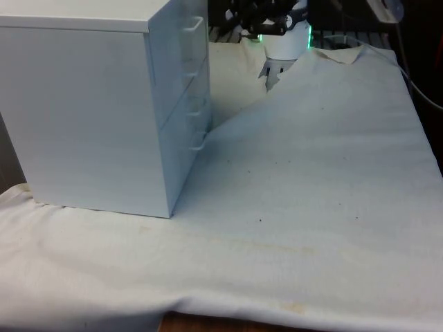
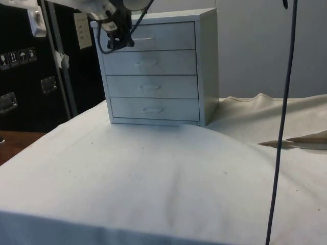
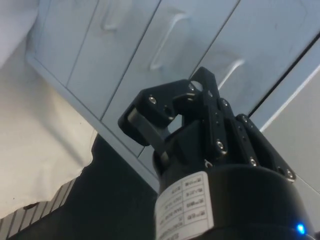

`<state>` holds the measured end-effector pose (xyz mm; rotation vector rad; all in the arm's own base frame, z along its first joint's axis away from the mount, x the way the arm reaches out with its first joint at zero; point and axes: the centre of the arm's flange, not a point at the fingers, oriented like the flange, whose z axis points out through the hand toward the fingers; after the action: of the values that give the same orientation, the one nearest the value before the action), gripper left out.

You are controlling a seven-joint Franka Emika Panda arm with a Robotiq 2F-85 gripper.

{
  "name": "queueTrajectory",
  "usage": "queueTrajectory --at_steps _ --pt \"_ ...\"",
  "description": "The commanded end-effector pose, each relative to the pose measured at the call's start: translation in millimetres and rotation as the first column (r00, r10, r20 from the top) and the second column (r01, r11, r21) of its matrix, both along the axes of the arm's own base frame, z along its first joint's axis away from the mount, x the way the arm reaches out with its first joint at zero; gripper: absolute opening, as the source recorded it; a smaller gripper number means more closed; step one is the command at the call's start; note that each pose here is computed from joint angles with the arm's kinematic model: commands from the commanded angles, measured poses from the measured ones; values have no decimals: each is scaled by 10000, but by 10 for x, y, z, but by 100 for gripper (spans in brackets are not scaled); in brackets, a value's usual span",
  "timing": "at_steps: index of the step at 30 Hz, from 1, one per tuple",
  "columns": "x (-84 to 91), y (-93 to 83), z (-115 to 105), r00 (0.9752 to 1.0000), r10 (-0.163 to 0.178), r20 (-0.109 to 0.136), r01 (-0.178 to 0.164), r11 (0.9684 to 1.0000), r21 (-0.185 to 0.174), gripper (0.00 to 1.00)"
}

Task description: Open the drawer, then close it.

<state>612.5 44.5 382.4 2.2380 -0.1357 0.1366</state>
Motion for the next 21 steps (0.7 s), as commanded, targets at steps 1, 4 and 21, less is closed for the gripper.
queueTrajectory --at_steps 1,4,21 --pt "-11 37 22 10000 -23 -25 23 9999 123 0" --pt "-11 103 50 10000 -8 29 8 9997 226 0" --pt "0 313 271 9993 85 350 -113 9966 815 0"
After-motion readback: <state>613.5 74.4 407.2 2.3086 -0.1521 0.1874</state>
